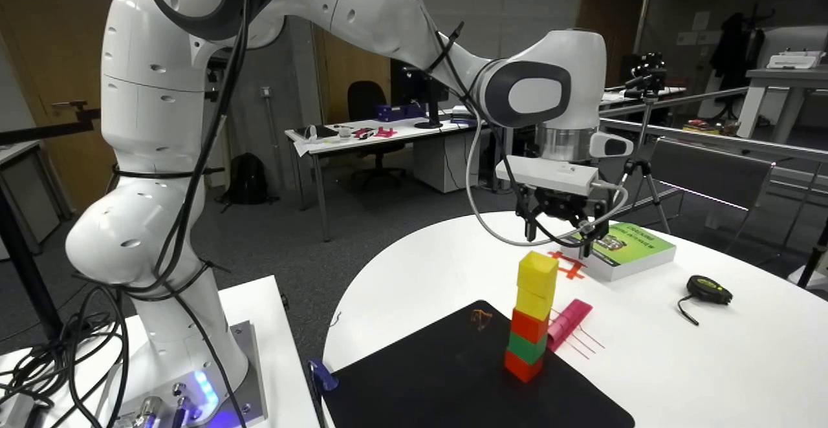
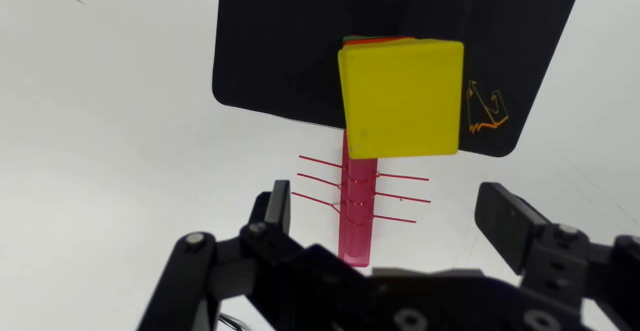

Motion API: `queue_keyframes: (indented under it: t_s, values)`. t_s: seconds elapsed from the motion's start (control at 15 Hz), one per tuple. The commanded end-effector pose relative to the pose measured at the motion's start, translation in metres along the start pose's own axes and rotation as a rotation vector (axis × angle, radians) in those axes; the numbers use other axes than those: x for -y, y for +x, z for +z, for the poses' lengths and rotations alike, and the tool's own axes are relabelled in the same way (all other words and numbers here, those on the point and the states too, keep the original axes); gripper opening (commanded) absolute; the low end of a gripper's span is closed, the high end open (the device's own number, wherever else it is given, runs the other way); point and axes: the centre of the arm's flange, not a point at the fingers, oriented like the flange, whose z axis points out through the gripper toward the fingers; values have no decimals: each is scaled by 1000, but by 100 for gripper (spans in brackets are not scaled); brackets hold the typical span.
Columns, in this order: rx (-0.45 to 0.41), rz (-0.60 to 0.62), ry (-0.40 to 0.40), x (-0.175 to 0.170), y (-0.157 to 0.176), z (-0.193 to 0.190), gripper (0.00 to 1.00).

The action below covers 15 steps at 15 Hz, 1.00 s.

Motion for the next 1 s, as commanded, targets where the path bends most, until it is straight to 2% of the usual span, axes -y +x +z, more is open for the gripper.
queue_keyframes:
  t_s: [0.0, 0.4, 0.93]
  values:
    - [42, -106, -2, -1, -13, -10, 100]
    - [91, -224, -18, 11, -40, -8, 100]
    - [82, -218, -6, 31, -57, -7, 100]
